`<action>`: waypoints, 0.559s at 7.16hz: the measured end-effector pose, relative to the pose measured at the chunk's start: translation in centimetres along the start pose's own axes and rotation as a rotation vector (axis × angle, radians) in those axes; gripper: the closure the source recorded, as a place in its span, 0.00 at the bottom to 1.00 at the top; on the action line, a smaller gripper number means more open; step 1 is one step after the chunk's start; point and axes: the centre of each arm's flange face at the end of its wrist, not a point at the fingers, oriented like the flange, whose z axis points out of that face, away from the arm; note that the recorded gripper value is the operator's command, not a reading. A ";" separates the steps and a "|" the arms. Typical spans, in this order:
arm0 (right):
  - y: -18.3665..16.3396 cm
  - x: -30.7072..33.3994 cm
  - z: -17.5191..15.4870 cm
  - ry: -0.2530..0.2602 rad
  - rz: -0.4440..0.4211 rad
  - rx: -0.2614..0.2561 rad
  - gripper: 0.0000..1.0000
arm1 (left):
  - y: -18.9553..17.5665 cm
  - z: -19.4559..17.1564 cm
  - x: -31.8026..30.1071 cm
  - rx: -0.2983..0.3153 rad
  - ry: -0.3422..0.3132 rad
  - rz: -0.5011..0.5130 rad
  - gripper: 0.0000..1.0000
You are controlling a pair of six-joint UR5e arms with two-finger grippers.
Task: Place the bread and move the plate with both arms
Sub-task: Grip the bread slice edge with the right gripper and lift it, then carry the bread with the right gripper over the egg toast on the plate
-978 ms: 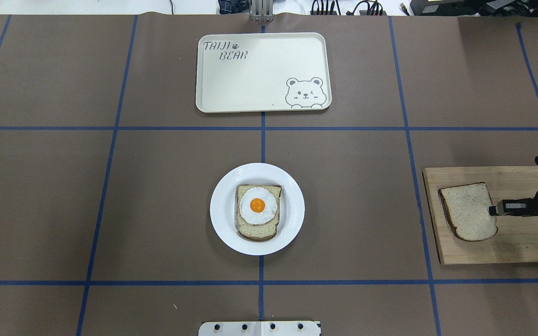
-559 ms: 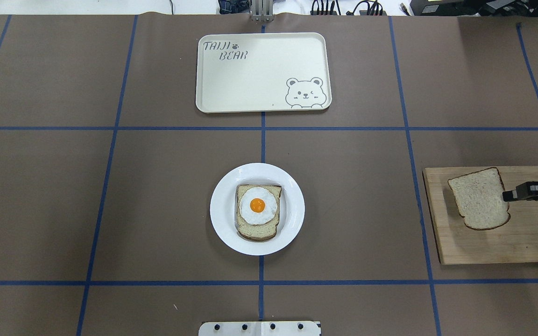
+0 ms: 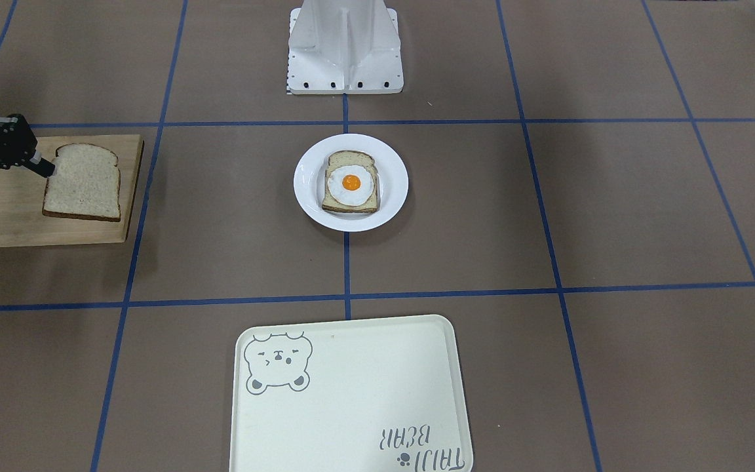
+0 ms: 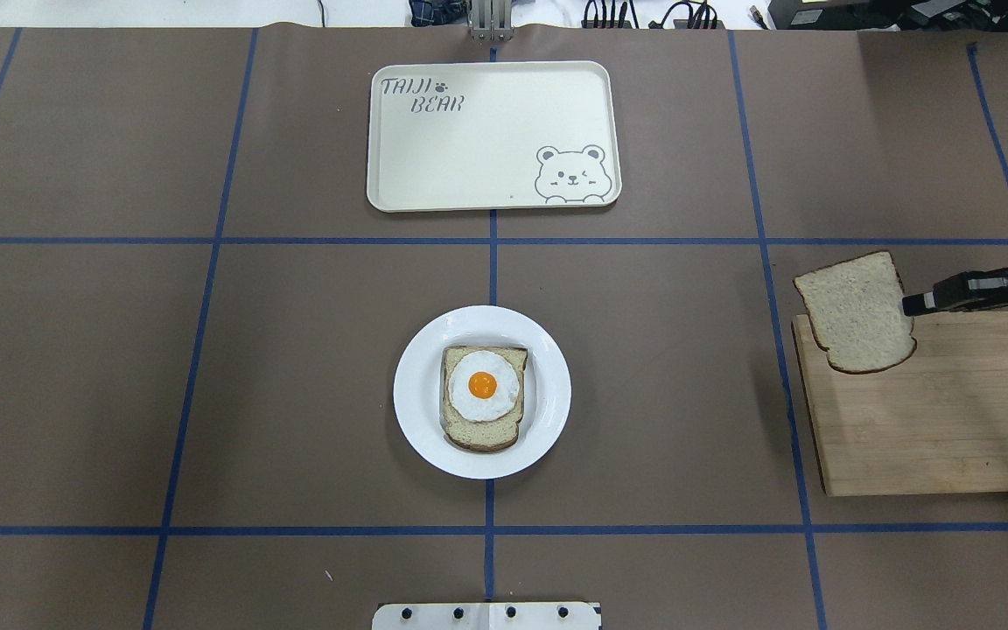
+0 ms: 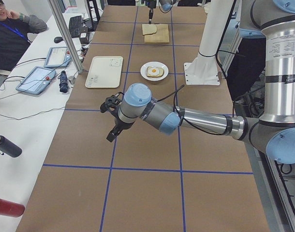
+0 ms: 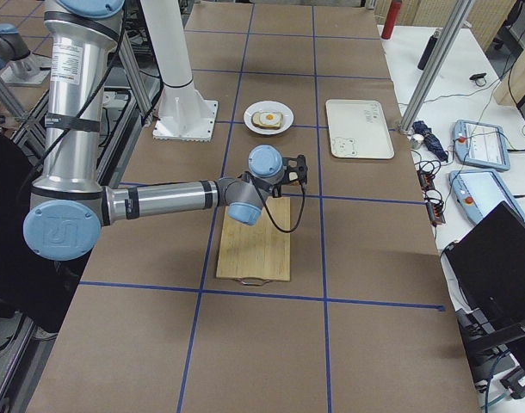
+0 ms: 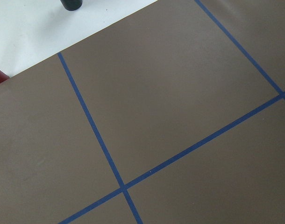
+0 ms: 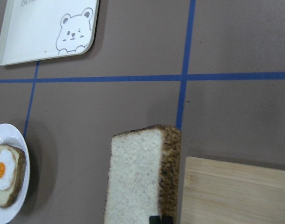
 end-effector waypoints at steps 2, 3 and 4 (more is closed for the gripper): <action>-3.8 -5.6 2.0 -0.069 0.051 0.013 1.00 | 0.2 0.1 -0.1 -0.003 0.000 -0.003 0.02; -5.1 -9.5 3.6 -0.109 0.110 0.016 1.00 | 0.4 0.2 -0.1 -0.006 0.001 -0.006 0.02; -5.5 -13.3 5.7 -0.141 0.157 0.032 1.00 | 0.5 0.2 -0.2 -0.008 0.001 -0.010 0.02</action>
